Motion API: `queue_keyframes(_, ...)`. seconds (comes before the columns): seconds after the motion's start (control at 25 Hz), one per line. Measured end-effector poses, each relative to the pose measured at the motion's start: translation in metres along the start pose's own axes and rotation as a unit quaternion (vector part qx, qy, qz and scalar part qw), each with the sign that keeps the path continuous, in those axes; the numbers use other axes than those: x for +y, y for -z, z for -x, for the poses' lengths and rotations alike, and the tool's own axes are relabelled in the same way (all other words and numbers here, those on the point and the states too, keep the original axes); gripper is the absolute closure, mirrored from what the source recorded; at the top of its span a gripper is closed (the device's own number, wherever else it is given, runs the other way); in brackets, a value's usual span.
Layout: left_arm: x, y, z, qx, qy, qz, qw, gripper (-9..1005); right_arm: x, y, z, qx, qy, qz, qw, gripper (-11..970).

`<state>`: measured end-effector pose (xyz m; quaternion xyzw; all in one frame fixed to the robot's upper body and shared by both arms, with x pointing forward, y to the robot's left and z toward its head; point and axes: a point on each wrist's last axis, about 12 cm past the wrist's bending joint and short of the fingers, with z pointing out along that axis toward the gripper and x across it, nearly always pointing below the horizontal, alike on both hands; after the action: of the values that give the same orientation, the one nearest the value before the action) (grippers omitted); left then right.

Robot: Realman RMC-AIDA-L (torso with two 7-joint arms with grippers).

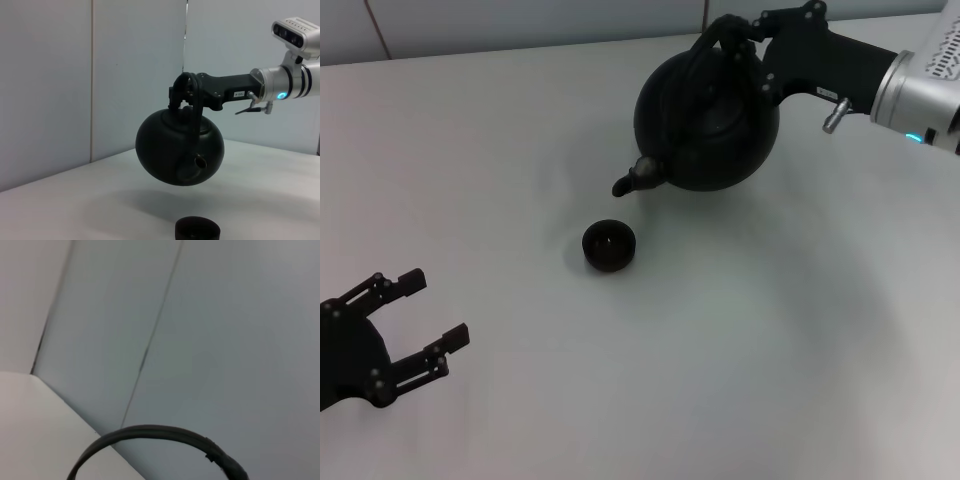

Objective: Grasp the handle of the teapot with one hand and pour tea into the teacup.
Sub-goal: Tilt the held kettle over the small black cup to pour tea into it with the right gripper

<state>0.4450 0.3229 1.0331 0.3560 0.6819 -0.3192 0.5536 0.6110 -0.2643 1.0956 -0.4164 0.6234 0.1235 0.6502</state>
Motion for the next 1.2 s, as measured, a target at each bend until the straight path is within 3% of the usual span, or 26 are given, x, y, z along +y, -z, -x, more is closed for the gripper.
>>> queue_keyframes(1.2, 0.001, -0.002, 0.001, 0.001, 0.003, 0.0, 1.0, 182, 0.004, -0.015, 0.011, -0.012, 0.154, 0.034, 0.987, 881)
